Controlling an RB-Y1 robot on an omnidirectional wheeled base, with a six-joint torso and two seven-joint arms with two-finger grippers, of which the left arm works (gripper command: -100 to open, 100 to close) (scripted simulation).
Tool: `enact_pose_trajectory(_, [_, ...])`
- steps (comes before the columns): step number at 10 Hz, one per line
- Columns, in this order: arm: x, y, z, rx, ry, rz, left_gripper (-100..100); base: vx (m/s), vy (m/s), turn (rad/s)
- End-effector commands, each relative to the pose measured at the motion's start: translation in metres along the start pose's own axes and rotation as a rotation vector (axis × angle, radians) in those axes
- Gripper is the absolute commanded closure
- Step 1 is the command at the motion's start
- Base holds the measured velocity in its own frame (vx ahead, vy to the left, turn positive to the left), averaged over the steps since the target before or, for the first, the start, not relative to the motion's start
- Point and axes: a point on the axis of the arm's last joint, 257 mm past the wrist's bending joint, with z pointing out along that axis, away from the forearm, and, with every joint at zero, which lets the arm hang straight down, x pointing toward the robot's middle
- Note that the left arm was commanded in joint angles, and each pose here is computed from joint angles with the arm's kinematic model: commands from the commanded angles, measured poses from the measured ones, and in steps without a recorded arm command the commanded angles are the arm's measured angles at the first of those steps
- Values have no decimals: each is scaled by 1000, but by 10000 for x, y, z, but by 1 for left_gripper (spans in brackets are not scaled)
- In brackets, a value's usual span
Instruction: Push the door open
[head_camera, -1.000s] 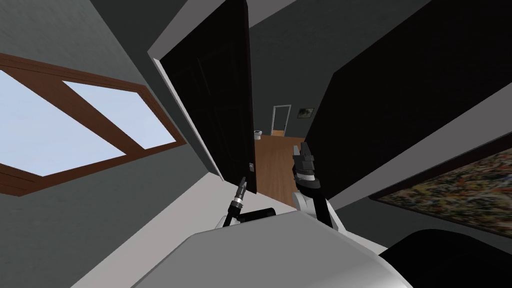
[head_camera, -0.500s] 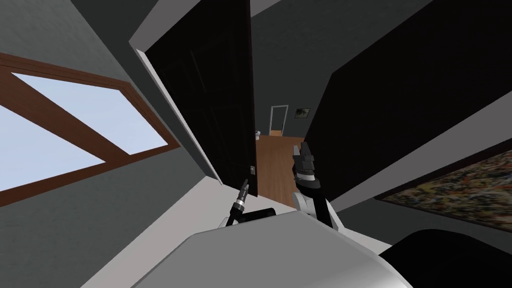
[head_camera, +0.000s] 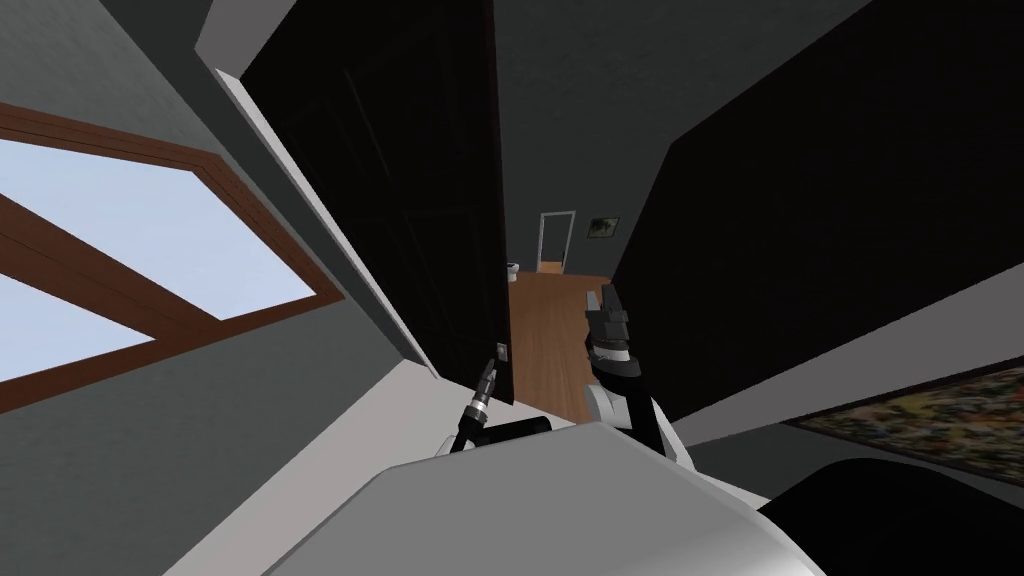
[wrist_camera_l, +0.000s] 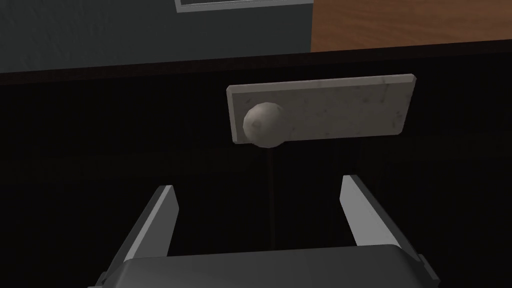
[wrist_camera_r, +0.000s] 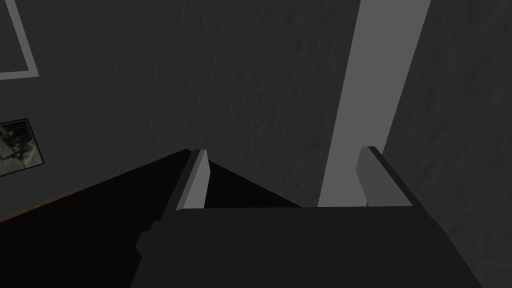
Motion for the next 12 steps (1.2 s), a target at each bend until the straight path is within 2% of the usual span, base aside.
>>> enact_pose_trajectory(1, [-16, 12, -1, 0, -4, 0, -100, 194, -105, -28])
enact_pose_trajectory(5, [-18, 17, 7, 2, -11, -6, -100, 158, -69, -18])
enact_pose_trajectory(6, [-18, 17, 7, 2, -11, -6, 100, -17, 3, 0])
enact_pose_trajectory(11, [-18, 17, 7, 2, -11, -6, 100, -13, 5, -2])
enact_pose_trajectory(12, [-110, 53, -7, -8, -25, 3, 100, 76, -57, 27])
